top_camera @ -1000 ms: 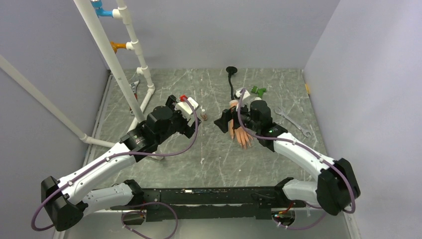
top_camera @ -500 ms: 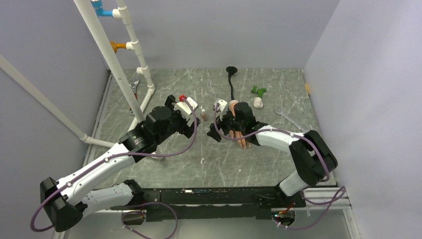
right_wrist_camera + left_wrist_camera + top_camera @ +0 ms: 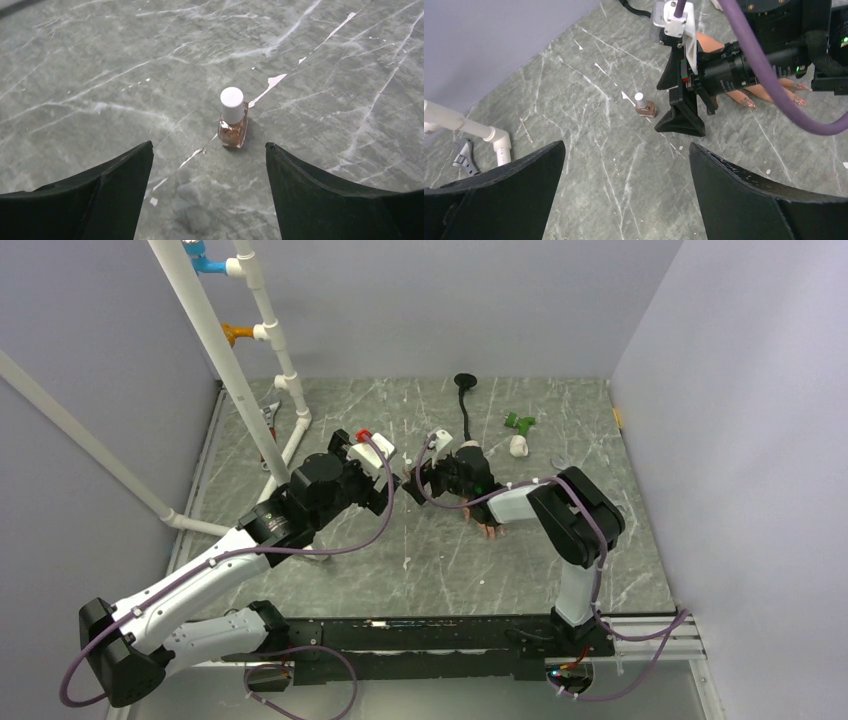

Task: Paint the nails
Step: Pick up the nail polish bottle from the center of the board.

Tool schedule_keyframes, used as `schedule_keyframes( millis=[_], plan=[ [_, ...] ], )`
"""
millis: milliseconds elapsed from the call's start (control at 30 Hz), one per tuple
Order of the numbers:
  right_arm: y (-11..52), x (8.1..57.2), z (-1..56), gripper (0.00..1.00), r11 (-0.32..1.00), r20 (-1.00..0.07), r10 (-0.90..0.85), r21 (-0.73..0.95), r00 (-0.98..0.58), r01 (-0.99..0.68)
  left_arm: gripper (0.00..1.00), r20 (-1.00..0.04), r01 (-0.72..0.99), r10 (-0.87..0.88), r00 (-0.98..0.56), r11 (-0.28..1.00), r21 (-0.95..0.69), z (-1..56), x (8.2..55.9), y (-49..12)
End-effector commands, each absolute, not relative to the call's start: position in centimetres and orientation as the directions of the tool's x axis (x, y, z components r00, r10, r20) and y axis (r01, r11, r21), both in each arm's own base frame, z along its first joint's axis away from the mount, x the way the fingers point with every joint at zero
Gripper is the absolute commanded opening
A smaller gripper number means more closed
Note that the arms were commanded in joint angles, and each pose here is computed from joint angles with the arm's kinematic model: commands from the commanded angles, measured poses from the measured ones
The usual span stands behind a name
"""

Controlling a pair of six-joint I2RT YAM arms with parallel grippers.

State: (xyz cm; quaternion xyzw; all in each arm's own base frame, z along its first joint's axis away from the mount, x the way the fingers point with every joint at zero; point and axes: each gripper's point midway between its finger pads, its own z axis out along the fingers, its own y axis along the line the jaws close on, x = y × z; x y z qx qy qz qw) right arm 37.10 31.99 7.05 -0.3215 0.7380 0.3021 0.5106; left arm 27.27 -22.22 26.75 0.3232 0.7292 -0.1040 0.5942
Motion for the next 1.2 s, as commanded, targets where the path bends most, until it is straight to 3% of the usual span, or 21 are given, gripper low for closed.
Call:
schedule_keyframes(
  millis=[0, 267, 600, 900, 1000, 1167],
  plan=[
    [33.5, 39.7, 9.6, 0.83, 0.678, -0.974, -0.044, 0.135, -0.224, -0.723, 0.99, -0.963, 0.536, 0.266, -0.034, 0.818, 0.207, 30.2, 27.8, -21.7],
    [33.7, 41.0, 8.2, 0.77, 0.73, -0.967, -0.014, 0.164, -0.255, -0.663, 0.99, -0.963, 0.549, 0.269, -0.033, 0.809, 0.208, 30.1, 27.6, -21.9],
    [34.4, 41.8, 5.7, 0.62, 0.763, -0.947, -0.084, 0.138, -0.309, -0.631, 0.99, -0.965, 0.563, 0.261, -0.034, 0.802, 0.198, 30.2, 27.4, -22.2],
    [34.1, 41.0, 4.6, 0.6, 0.772, -0.937, -0.149, 0.089, -0.315, -0.629, 0.99, -0.965, 0.562, 0.259, -0.031, 0.803, 0.198, 30.3, 27.4, -22.1],
    [33.8, 41.0, 3.9, 0.49, 0.786, -0.93, -0.157, 0.086, -0.332, -0.612, 0.99, -0.966, 0.564, 0.258, -0.028, 0.802, 0.198, 30.4, 27.3, -22.1],
    [33.8, 41.3, 3.8, 0.44, 0.794, -0.927, -0.161, 0.082, -0.338, -0.603, 0.99, -0.965, 0.566, 0.26, -0.032, 0.801, 0.197, 30.4, 27.3, -22.1]
  ],
)
